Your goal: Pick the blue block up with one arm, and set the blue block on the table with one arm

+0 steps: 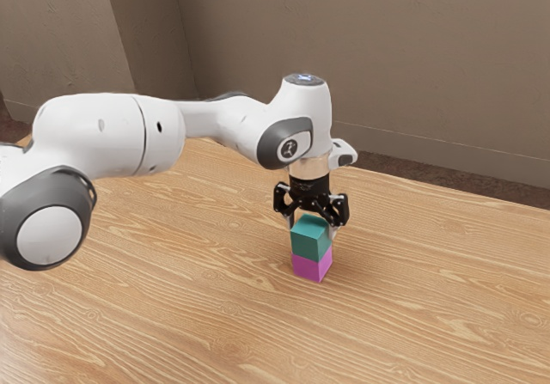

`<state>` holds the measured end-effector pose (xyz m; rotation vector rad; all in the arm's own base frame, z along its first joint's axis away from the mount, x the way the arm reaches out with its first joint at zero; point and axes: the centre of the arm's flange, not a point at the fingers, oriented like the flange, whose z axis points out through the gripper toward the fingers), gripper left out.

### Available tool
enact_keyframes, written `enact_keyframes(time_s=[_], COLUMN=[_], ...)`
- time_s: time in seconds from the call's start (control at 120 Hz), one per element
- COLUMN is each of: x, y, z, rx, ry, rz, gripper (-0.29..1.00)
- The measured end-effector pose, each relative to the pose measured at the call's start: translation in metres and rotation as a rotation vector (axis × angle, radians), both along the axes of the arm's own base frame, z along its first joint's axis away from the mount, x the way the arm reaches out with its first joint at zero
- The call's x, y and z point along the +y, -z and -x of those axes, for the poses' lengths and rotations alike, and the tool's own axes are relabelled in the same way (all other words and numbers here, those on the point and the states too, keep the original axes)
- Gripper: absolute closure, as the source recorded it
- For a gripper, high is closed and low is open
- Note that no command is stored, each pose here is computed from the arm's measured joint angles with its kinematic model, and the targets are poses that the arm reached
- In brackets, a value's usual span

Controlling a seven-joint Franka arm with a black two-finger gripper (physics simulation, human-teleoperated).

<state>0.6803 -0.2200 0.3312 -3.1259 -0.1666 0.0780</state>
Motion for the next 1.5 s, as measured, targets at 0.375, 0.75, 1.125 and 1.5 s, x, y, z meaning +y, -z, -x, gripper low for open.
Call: enact_keyframes(time_s=[0.375,0.75,1.125,1.5], x=[0.001,0.001,0.1,0.098], y=[0.015,-0.043,0.007,0.019], z=[0.0,0.001,0.008,0.004], rx=[-0.014,-0.104,-0.025,-0.035], ry=[-0.038,-0.048,-0.139,-0.111], rz=[-0.001,-0.01,-0.079,-0.044], gripper=[0.24,0.34,0.36,0.13])
